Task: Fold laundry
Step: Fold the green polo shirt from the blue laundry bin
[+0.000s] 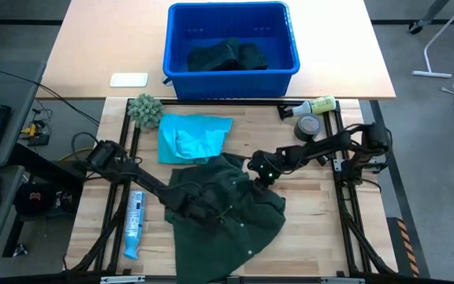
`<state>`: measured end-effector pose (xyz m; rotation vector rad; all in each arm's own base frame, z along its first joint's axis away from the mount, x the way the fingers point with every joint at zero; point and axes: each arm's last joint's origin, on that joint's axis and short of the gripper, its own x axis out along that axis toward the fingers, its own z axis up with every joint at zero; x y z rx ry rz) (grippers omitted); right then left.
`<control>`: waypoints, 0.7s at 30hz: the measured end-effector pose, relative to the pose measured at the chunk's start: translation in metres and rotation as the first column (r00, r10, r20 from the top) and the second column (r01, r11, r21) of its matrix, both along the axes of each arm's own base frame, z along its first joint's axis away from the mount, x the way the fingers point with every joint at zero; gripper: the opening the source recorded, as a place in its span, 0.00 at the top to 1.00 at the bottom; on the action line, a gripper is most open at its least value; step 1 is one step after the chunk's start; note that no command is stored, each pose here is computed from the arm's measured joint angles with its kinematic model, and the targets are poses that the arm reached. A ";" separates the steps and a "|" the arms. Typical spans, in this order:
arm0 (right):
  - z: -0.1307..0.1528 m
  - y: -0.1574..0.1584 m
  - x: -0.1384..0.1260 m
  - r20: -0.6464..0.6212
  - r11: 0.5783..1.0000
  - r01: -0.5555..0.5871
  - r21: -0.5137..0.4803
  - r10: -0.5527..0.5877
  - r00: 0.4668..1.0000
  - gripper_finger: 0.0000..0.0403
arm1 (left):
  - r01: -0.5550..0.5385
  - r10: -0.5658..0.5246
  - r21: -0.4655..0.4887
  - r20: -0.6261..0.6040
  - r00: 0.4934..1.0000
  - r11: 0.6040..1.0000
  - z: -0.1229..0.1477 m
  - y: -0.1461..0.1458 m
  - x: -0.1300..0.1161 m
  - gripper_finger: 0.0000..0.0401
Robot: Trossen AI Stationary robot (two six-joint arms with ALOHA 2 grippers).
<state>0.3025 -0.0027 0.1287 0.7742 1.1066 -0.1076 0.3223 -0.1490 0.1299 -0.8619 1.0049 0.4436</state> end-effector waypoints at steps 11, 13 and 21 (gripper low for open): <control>0.100 -0.039 -0.040 -0.023 0.972 0.085 -0.218 -0.092 0.996 1.00 | 0.126 -0.130 0.118 0.028 0.991 0.985 -0.002 0.018 0.011 1.00; 0.115 -0.041 -0.047 -0.035 0.961 0.089 -0.261 -0.102 0.994 1.00 | 0.169 -0.173 0.136 0.017 0.985 0.976 -0.002 0.030 0.015 1.00; 0.126 -0.003 -0.045 -0.055 0.977 0.005 -0.215 -0.018 0.998 1.00 | 0.191 -0.193 0.138 0.001 0.981 0.972 -0.002 0.087 0.031 1.00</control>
